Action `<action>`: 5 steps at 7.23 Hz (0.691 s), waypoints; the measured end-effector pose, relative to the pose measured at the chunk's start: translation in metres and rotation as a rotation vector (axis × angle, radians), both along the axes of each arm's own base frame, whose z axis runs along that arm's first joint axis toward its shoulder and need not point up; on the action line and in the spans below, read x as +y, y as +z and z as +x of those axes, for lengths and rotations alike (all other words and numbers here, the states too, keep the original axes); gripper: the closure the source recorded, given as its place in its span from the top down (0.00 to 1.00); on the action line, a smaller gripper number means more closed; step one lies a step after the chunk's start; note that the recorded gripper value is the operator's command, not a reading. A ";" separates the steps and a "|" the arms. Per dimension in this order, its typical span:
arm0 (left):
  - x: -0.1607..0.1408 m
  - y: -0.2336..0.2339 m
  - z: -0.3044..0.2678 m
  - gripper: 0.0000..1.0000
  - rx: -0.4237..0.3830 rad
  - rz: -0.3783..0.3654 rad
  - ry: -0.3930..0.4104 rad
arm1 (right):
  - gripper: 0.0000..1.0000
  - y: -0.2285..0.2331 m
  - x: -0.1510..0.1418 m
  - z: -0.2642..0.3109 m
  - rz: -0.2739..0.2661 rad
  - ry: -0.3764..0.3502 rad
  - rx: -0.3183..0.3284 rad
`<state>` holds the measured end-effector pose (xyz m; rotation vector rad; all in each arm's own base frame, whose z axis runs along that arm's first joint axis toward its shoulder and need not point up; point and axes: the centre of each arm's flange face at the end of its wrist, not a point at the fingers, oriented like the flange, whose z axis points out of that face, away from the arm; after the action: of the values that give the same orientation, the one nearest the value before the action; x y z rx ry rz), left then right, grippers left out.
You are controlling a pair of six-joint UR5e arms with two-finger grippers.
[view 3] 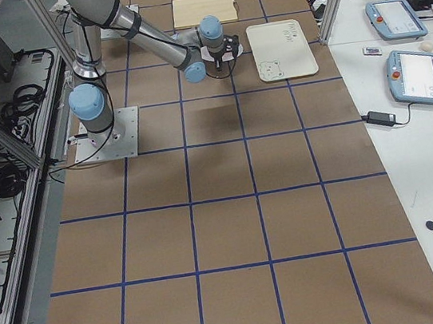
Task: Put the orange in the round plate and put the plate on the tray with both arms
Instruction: 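Slide the plate with the orange onto the bear tray using the right gripper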
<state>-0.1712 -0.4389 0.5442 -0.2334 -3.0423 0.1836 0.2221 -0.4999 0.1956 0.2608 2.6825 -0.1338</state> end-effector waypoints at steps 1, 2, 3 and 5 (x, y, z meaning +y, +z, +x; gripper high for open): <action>0.000 0.000 0.000 1.00 0.001 -0.002 0.001 | 0.01 0.006 -0.008 -0.006 0.001 -0.018 -0.020; 0.000 0.001 0.001 1.00 0.001 -0.003 0.001 | 0.01 0.012 -0.016 -0.016 -0.001 -0.041 -0.059; 0.000 0.001 0.001 1.00 -0.001 -0.004 0.000 | 0.01 0.022 -0.027 -0.030 -0.018 -0.065 -0.096; 0.000 0.002 0.001 1.00 0.000 -0.006 -0.001 | 0.01 0.056 -0.081 -0.047 -0.081 -0.094 -0.131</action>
<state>-0.1703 -0.4389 0.5459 -0.2353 -3.0421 0.1922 0.1750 -0.5813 0.2520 0.3576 2.5291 -0.2450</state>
